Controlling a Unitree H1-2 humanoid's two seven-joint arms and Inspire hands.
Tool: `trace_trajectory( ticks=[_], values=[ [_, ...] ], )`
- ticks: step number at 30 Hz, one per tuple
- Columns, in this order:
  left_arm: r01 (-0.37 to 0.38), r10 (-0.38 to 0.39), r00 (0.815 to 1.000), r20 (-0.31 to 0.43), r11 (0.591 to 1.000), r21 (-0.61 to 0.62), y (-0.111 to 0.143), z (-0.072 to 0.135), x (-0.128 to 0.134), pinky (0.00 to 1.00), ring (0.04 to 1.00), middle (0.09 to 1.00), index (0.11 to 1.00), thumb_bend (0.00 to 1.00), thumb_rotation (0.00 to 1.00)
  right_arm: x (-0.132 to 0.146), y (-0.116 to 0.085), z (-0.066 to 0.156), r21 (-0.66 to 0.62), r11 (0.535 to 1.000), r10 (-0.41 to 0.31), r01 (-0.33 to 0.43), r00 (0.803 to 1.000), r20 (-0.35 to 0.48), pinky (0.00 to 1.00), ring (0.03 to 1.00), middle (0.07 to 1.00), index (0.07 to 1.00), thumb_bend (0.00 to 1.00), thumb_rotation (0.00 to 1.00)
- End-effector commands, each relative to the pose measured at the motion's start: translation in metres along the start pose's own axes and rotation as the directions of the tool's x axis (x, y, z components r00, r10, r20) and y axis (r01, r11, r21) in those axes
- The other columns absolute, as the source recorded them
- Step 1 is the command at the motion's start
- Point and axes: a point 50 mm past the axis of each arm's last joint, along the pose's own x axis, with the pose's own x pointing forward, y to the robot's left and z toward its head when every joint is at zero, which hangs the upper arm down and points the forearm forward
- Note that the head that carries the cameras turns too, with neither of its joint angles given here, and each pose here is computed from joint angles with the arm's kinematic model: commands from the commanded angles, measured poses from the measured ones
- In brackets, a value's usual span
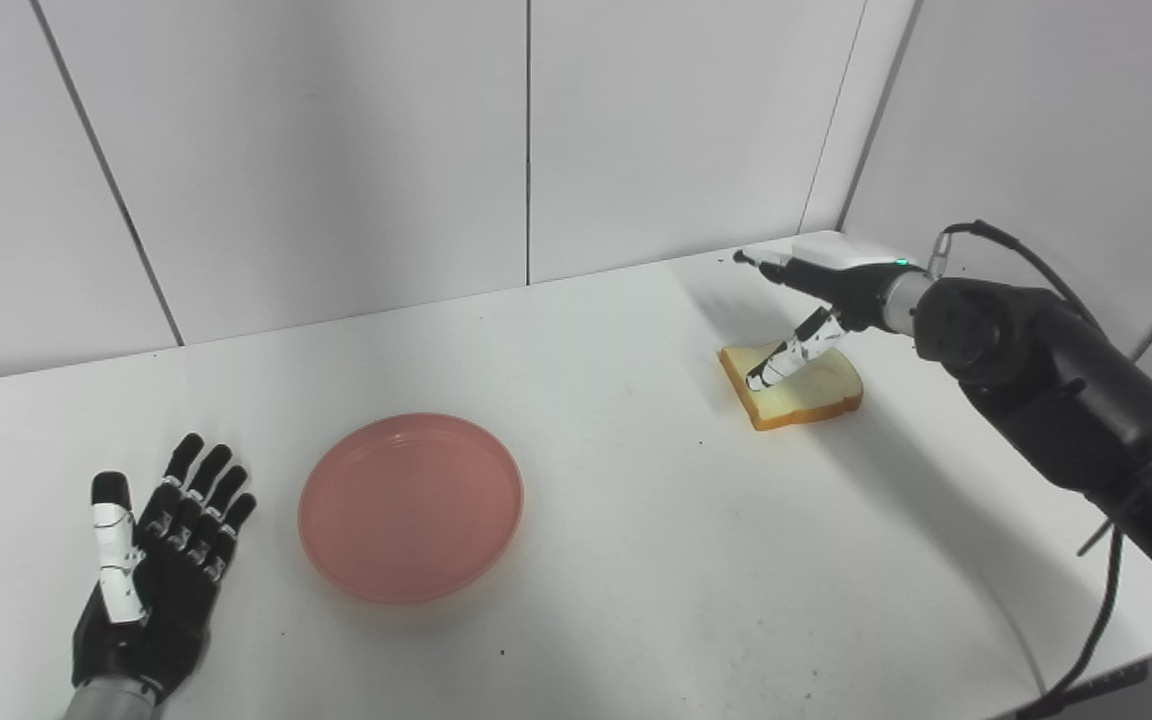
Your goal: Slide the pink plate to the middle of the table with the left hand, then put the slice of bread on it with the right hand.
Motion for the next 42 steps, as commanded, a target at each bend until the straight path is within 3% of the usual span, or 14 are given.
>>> trace_trajectory(
  ticks=[1,11,16,28,42],
  values=[
    [0.019,-0.019,1.000,0.018,1.000,-0.001,0.001,0.008,0.001,1.00,0.989,0.986,0.979,0.76,0.97,-0.004,-0.031,0.001,-0.057,0.995,-0.086,0.086,0.996,0.015,0.97,1.000,1.000,1.000,1.00,0.43],
    [0.015,-0.015,1.000,0.006,1.000,0.011,0.001,0.010,-0.002,1.00,0.994,0.991,0.981,0.79,0.97,0.027,-0.014,0.003,-0.150,0.989,-0.012,0.011,1.000,-0.004,0.94,1.000,1.000,1.000,1.00,0.48],
    [0.016,-0.016,1.000,-0.002,0.999,0.033,0.000,0.010,-0.003,1.00,0.992,0.989,0.983,0.78,0.98,0.030,-0.012,0.003,-0.201,0.979,0.018,-0.021,1.000,-0.015,1.00,1.000,1.000,1.000,1.00,0.48],
    [0.022,-0.021,1.000,-0.012,0.998,0.061,-0.003,0.010,-0.005,1.00,0.990,0.986,0.983,0.78,0.98,0.033,0.007,0.006,-0.304,0.948,0.086,-0.095,0.995,-0.044,1.00,1.000,1.000,1.000,1.00,0.44],
    [0.028,-0.028,0.999,-0.017,0.999,0.043,-0.002,0.010,-0.006,1.00,0.984,0.982,0.975,0.80,0.95,0.036,-0.001,-0.013,-0.272,0.949,0.127,-0.158,0.984,-0.127,1.00,1.000,1.000,1.000,1.00,0.40]
  ],
)
